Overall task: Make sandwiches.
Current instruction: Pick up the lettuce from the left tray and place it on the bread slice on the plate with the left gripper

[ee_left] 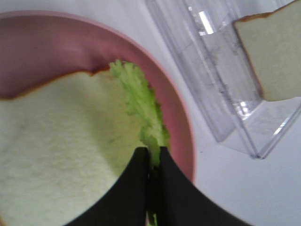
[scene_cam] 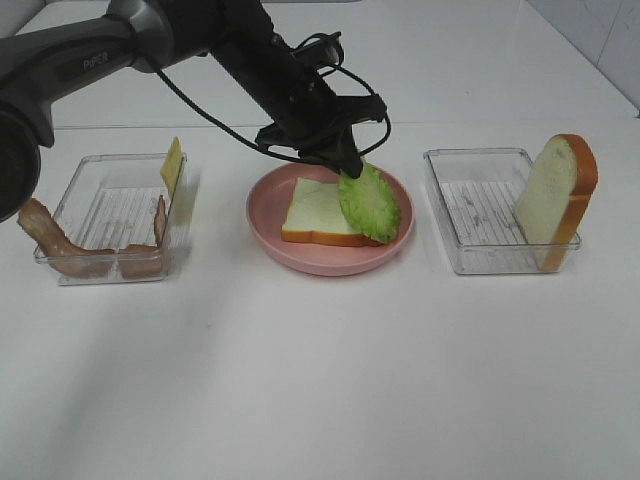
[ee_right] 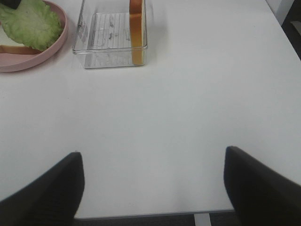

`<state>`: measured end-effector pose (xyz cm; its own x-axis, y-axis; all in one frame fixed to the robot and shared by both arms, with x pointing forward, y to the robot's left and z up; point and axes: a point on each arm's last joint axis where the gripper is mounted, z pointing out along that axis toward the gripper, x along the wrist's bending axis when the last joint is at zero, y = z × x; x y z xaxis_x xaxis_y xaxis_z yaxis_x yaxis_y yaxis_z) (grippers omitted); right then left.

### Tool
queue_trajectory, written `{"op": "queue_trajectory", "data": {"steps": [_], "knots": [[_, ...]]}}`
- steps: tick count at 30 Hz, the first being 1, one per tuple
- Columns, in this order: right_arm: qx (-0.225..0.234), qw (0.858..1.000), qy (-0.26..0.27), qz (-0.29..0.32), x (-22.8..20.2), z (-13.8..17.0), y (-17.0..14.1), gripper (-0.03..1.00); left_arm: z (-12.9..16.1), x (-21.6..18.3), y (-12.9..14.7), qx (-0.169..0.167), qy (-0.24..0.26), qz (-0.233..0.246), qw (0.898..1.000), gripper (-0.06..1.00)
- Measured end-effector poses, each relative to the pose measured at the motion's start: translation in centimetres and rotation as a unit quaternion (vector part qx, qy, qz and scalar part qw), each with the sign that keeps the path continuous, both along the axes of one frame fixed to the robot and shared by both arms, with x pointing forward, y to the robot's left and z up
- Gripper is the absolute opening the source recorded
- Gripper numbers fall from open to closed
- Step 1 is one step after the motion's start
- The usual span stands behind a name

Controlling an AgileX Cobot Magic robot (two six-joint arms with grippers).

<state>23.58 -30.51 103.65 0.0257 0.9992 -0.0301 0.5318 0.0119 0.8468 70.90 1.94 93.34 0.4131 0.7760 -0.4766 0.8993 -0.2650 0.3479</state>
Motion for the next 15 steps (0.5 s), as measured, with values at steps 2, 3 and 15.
{"op": "queue_trajectory", "data": {"steps": [2, 3, 15], "knots": [[0.0, 1.0, 0.0, 0.0, 0.0, 0.0, 0.0, 0.8, -0.27, 0.22, 0.57, 0.038, -0.013, 0.002, 0.999, 0.0], [0.0, 1.0, 0.0, 0.0, 0.0, 0.0, 0.0, 0.8, -0.27, 0.22, 0.57, 0.038, -0.013, 0.002, 0.999, 0.0], [0.0, 1.0, 0.0, 0.0, 0.0, 0.0, 0.0, 0.8, -0.57, 0.51, 1.29, 0.078, -0.026, 0.009, 0.997, 0.0]]}}
